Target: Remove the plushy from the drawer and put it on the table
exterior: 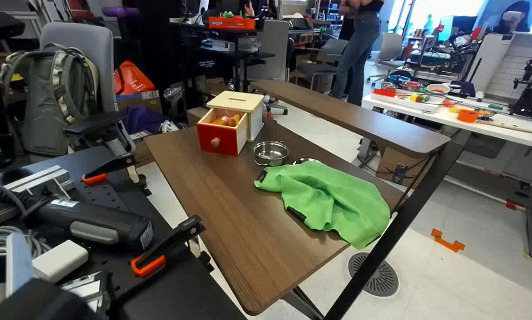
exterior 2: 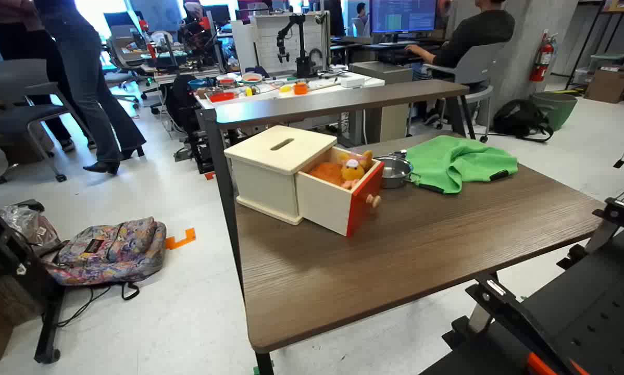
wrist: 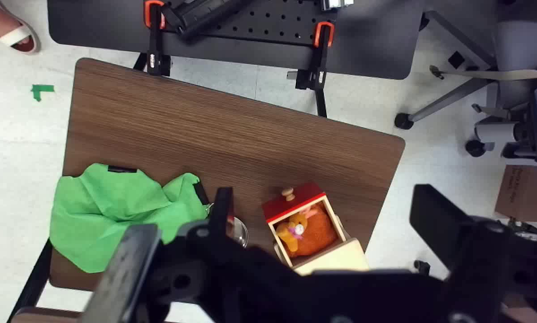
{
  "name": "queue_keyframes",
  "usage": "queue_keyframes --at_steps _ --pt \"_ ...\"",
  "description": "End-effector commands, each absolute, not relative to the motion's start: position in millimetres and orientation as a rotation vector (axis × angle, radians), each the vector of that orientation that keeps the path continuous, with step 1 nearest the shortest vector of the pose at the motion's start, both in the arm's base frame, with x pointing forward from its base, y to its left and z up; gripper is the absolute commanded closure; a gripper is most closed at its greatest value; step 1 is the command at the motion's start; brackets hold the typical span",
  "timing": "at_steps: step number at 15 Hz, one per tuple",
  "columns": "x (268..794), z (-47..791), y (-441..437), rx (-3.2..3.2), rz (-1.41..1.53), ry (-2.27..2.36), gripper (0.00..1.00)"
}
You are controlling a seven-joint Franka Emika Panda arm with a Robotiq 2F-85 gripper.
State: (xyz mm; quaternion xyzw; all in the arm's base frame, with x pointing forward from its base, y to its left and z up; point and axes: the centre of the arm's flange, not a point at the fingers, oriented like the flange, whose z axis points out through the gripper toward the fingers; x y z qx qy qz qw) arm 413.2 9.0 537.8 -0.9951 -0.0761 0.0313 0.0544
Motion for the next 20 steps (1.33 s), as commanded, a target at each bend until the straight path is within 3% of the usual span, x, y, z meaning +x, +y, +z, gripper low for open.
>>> queue_keyframes --at_steps 1,13,20 --pt "413.3 538.1 9.0 -3.022 0.094 -0.231 0.0" --pt "413.3 538.4 9.0 -3.023 0.093 -0.231 0.0" --pt "461.4 449.2 18.2 -3.036 0.044 -0.209 0.0"
